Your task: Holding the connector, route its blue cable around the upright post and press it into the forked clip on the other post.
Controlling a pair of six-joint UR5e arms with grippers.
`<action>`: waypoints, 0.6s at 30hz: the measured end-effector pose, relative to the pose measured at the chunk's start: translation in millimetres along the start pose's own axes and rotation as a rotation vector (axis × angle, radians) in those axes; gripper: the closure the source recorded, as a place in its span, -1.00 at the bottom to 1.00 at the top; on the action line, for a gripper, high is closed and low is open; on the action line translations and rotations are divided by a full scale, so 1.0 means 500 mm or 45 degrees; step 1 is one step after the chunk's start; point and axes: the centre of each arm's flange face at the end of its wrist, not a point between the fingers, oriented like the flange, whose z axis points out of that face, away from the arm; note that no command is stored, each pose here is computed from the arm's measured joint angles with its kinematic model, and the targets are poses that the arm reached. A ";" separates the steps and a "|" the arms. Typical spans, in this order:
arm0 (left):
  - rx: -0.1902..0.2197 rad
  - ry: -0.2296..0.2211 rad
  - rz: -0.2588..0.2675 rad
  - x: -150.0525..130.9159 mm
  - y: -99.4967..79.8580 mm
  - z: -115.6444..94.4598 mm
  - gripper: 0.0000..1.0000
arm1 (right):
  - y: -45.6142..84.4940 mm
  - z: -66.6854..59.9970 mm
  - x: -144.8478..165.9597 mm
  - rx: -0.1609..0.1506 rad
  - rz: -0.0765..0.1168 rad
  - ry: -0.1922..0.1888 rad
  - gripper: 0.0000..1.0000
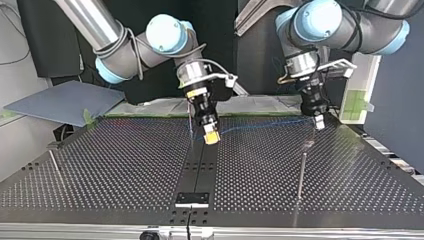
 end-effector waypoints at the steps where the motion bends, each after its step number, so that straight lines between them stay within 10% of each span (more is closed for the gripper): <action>1: -0.001 -0.013 -0.009 -0.016 -0.001 0.005 1.00 | -0.001 0.003 0.005 0.004 0.001 0.003 1.00; 18: 0.059 -0.068 -0.096 -0.090 -0.038 0.106 1.00 | 0.014 0.064 0.091 0.012 0.089 0.118 1.00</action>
